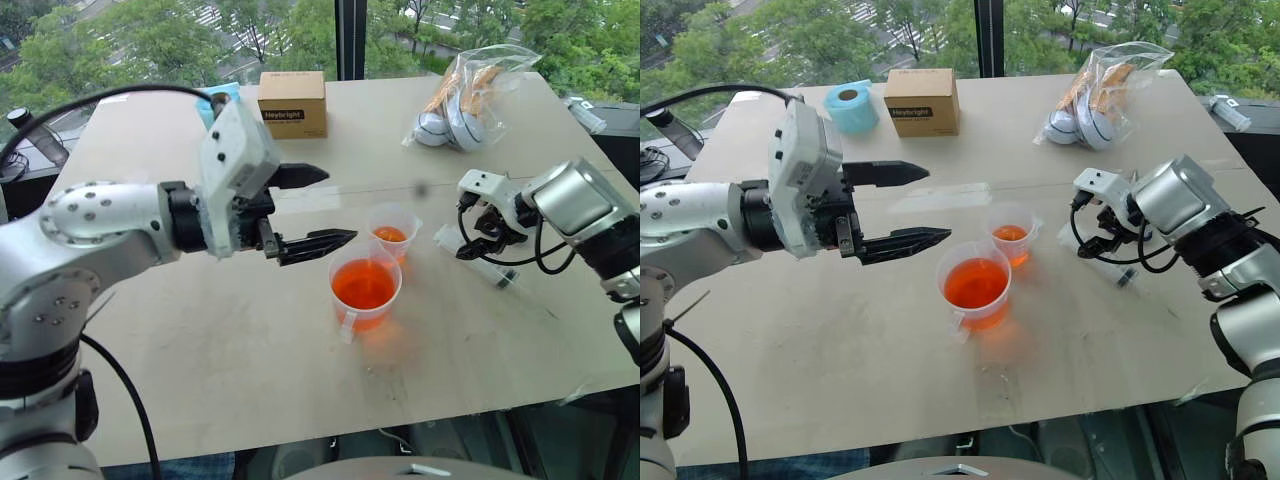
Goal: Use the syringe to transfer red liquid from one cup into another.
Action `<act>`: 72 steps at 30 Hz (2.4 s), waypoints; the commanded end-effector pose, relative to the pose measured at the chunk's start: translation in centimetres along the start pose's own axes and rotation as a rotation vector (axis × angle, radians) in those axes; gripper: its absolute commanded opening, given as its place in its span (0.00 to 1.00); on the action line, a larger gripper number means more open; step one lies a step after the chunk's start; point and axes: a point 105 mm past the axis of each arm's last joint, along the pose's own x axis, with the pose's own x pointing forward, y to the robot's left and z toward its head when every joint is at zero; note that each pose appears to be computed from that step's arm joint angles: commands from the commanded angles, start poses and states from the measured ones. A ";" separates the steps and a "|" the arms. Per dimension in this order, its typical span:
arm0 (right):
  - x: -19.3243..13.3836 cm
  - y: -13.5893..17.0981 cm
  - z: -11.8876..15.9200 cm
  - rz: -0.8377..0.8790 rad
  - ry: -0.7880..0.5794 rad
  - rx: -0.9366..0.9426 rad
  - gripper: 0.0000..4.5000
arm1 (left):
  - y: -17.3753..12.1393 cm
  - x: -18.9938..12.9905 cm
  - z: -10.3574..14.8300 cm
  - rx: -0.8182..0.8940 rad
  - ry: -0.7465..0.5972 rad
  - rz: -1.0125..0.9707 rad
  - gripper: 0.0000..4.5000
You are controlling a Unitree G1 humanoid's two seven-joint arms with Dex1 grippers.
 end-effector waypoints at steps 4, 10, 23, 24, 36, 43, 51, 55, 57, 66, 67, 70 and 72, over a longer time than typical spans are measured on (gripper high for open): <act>-0.3 0.4 1.0 -0.004 0.020 0.000 0.94 | -0.9 -0.1 0.9 0.018 0.000 -0.048 1.00; 0.5 1.9 1.1 0.040 0.046 0.066 0.38 | -1.2 0.0 1.0 0.012 -0.007 -0.074 1.00; -6.6 -1.0 4.1 -0.064 -0.241 0.150 0.33 | 0.8 -0.2 1.8 0.024 -0.053 0.034 1.00; -8.2 -1.2 4.8 -0.072 -0.297 0.163 0.33 | 1.3 -0.2 2.1 0.032 -0.065 0.054 1.00; -21.0 6.9 10.9 0.328 -1.334 0.041 0.33 | 5.3 -1.7 7.4 0.044 -0.368 0.030 1.00; -16.7 13.7 9.2 0.411 -1.430 -0.153 0.33 | 4.9 -2.3 8.4 0.023 -0.424 -0.093 1.00; -14.1 15.1 9.2 0.327 -1.461 -0.229 0.33 | 3.3 -1.7 6.8 0.013 -0.346 -0.239 1.00; -12.7 16.0 9.3 0.312 -1.446 -0.262 0.33 | 2.7 -1.5 6.6 0.015 -0.342 -0.284 1.00; -12.1 16.2 9.2 0.305 -1.437 -0.268 0.33 | 2.7 -1.6 6.6 0.018 -0.340 -0.290 1.00; -8.7 16.9 8.8 0.295 -1.402 -0.274 0.33 | 1.8 -0.4 5.6 0.026 -0.312 -0.359 1.00; -8.5 16.9 8.9 0.293 -1.402 -0.271 0.33 | 1.7 -0.3 5.5 0.025 -0.308 -0.363 1.00; -7.5 16.7 8.7 0.278 -1.396 -0.266 0.33 | 1.9 0.7 4.7 -0.001 -0.286 -0.333 1.00; -7.2 16.5 8.6 0.268 -1.399 -0.257 0.33 | 1.7 1.0 4.2 0.004 -0.264 -0.323 1.00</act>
